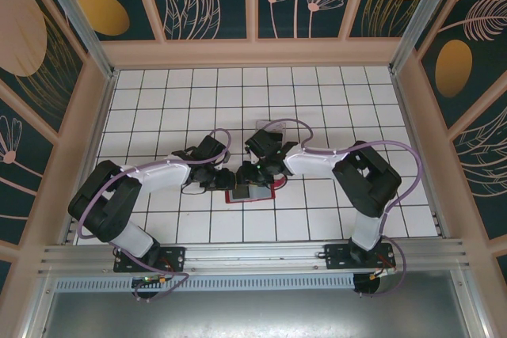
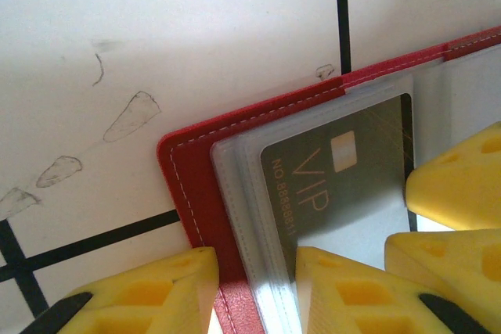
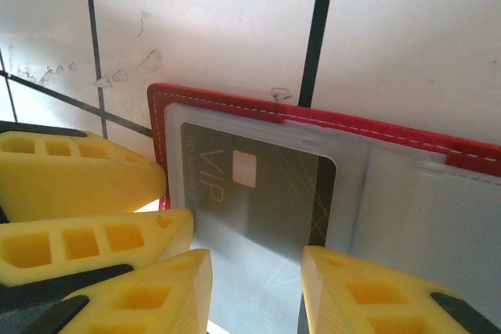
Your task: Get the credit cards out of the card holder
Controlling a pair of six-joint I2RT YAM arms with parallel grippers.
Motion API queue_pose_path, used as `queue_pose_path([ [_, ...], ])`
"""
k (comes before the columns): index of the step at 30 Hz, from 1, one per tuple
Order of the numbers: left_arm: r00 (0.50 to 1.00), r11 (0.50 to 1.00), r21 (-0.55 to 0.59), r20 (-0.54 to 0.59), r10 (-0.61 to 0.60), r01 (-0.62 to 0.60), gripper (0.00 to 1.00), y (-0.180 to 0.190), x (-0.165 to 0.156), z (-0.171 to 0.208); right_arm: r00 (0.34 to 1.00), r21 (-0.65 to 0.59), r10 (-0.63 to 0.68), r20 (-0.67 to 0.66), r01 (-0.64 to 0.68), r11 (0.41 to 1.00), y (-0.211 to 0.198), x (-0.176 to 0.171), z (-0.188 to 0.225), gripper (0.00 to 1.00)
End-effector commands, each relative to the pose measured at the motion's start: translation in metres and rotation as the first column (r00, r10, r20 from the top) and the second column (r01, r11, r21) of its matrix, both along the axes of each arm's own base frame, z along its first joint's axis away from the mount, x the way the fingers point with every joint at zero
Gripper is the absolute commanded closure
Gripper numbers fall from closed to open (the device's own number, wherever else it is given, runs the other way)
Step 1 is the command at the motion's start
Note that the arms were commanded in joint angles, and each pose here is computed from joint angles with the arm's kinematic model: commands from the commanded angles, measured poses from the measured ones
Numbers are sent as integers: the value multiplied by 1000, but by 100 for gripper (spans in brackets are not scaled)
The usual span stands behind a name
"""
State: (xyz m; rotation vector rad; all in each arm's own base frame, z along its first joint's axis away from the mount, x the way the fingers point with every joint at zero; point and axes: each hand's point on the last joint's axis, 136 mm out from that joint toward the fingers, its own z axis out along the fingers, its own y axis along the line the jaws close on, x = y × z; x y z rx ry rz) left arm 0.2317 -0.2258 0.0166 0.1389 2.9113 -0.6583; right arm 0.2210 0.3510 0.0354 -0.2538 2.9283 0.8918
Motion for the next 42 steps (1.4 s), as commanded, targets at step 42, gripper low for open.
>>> queue_pose_path([
  [42, 998, 992, 118, 45, 34, -39, 65, 24, 2, 6, 999, 31, 34, 25, -34, 999, 18, 0, 13, 65],
])
